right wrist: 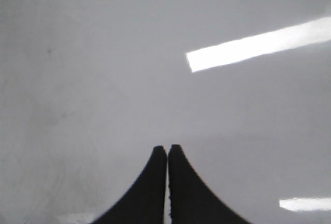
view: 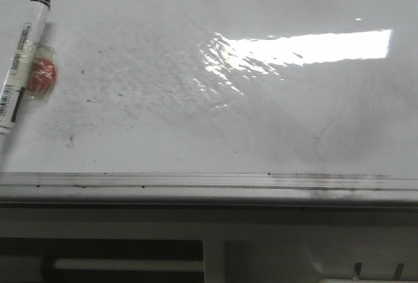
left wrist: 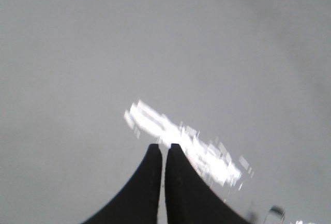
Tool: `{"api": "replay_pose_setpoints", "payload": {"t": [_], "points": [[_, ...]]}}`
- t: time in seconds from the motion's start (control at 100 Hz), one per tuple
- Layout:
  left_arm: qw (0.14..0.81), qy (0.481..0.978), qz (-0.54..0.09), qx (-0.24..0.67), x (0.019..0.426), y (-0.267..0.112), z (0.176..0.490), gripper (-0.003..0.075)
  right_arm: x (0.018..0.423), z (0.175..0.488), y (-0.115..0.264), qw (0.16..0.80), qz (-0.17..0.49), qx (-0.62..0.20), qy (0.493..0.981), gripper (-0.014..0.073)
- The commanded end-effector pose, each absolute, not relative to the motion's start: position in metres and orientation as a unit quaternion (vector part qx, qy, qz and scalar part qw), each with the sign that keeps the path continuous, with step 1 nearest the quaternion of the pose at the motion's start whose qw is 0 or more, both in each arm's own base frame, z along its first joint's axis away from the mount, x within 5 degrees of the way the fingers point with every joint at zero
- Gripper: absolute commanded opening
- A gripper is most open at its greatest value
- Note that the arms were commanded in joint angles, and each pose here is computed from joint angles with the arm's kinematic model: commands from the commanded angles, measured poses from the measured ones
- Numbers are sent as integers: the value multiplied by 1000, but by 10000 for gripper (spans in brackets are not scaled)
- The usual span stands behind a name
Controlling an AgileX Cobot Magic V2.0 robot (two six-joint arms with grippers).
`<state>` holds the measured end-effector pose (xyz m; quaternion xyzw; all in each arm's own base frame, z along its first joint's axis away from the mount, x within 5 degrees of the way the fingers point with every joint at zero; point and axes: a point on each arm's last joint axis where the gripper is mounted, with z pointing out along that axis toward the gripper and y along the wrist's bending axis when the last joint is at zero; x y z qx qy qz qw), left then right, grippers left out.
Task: Write number 8 on whiteboard
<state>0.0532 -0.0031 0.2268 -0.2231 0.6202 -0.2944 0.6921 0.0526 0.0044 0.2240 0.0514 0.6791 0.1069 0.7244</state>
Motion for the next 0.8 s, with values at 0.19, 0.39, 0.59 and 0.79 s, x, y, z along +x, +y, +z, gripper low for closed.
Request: {"api": "replay_pose_setpoints", "payload": {"t": [0.19, 0.39, 0.59, 0.79], "points": [[643, 731, -200, -113, 58, -11, 284, -20, 52, 294, 5, 694, 59, 9, 718, -42], [562, 804, -194, 1, 85, -29, 307, -14, 67, 325, 4, 653, 27, -8, 757, -42], [476, 845, -226, 90, 113, -56, 297, 221, 74, 341, 5, 652, 41, -3, 757, 65], [439, 858, -238, 122, 135, -78, 285, 412, 74, 340, 7, 650, 47, -11, 758, 407]]}}
